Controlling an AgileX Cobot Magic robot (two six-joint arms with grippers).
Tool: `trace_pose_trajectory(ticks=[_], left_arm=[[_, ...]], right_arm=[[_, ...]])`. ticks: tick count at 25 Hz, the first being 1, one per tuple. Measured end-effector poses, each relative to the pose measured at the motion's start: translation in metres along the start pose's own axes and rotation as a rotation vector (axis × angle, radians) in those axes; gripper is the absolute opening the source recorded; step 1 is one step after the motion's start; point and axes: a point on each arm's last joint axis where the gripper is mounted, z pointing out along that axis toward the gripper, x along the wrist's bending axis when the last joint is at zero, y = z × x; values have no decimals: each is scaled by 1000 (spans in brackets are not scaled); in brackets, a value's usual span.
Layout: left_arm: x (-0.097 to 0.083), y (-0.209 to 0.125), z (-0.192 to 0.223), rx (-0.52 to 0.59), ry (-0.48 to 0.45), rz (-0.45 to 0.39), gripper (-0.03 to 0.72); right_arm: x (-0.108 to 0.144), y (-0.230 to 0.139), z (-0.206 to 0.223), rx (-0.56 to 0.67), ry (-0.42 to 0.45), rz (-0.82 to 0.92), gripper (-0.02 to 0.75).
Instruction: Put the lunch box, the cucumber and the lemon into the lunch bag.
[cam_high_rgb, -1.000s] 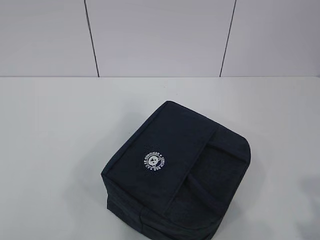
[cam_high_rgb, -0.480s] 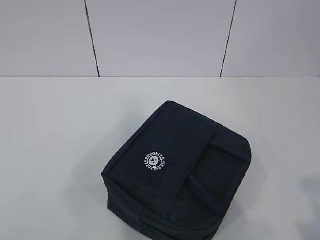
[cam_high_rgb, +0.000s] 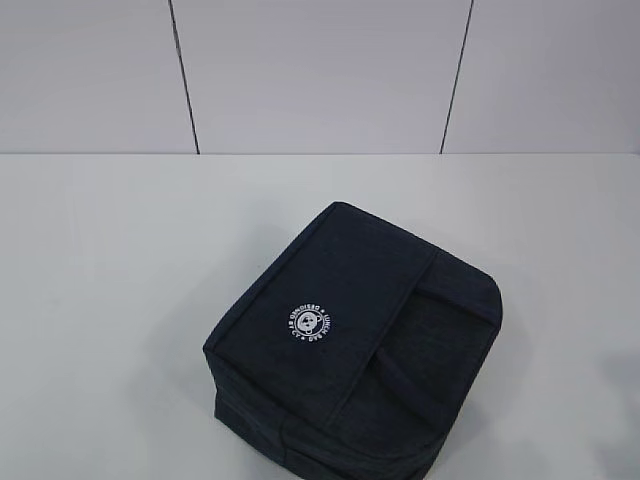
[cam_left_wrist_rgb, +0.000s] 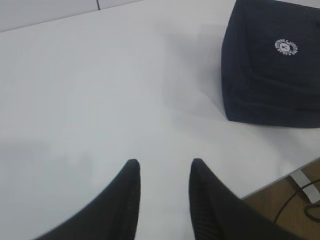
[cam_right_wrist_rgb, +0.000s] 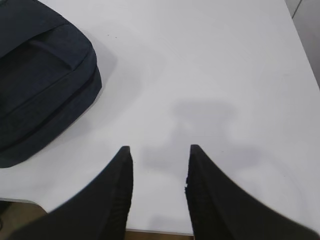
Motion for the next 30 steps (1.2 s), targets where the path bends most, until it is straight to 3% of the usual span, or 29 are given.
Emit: trace_pose_trajectory(ticks=[3, 13, 16, 30], left_arm=[[-1, -1, -1, -2, 68, -37, 241], [-6, -5, -8, -18, 483, -263, 241], [-7, -5, -9, -19, 517, -281, 241], [-7, -5, -9, -20, 539, -293, 241]], right_arm=[[0, 0, 0, 2, -30, 17, 286], [2, 1, 2, 12, -187, 110, 286], [2, 1, 2, 13, -188, 110, 286], [-1, 0, 0, -1, 15, -12, 287]])
